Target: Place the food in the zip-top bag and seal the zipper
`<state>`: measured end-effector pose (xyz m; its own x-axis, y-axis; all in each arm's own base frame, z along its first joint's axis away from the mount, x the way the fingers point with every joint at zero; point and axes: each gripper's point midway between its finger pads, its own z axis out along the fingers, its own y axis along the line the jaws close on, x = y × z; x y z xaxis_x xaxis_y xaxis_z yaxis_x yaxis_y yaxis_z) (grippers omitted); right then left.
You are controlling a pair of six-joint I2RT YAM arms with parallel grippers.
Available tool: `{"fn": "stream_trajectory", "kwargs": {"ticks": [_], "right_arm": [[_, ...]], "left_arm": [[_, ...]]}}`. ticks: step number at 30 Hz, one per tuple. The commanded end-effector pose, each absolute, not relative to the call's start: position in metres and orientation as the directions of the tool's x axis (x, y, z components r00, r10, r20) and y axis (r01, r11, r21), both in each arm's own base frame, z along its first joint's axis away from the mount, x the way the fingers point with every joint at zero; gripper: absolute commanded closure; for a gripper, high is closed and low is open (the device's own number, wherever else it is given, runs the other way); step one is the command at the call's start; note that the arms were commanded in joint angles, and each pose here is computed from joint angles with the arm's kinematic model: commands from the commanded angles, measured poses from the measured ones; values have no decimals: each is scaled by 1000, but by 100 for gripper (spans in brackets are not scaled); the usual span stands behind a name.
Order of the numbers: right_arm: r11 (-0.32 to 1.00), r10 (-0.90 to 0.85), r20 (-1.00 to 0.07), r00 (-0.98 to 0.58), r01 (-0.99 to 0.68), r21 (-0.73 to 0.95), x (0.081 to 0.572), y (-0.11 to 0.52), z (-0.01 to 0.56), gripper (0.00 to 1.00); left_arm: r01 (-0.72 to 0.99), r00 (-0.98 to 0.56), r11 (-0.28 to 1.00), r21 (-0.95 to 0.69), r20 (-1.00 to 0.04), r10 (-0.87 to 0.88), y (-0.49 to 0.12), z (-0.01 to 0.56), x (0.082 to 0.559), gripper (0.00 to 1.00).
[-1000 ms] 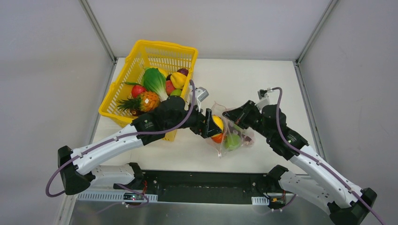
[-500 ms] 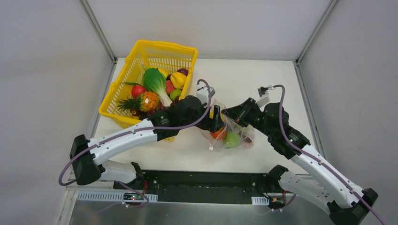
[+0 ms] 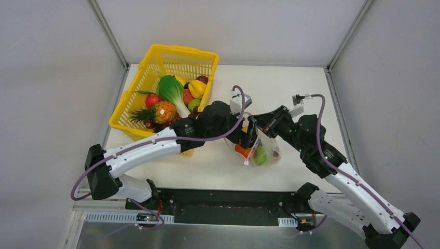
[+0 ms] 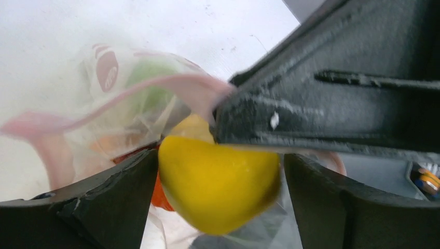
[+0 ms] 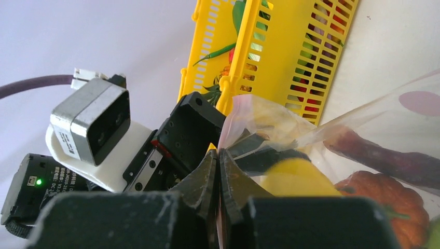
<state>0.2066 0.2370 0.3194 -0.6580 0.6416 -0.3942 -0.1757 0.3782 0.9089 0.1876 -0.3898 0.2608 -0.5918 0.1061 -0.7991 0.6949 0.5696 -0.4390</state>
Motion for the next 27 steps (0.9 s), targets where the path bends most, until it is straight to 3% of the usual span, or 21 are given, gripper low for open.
{"fn": "stream_trajectory", "kwargs": {"ticks": [1,6,12,15,20,27], "right_arm": [[279,726,-353,-589,-217,935,212,228,357,94],[272,750,-334,-572,-193,943,214,223,351,94],[284,756,-340,-559,-187,940,216,221,348,94],[348,752,-374,-543,-155,925,219,215,331,94],[428,698,-443,-563,-167,888,216,215,312,94],[442,664,-443,-603,-161,882,212,222,299,94]], "left_arm": [[764,-523,489,-421,-848,89,-379,296,174,5],[755,-490,535,-379,-869,76,-360,307,179,3],[749,-456,556,-359,-889,40,-338,324,176,8],[731,-411,616,-295,-910,52,-313,329,180,8],[524,-402,842,-131,-909,109,-236,310,210,1],[213,-463,969,-128,-886,-15,-136,286,240,1]]}}
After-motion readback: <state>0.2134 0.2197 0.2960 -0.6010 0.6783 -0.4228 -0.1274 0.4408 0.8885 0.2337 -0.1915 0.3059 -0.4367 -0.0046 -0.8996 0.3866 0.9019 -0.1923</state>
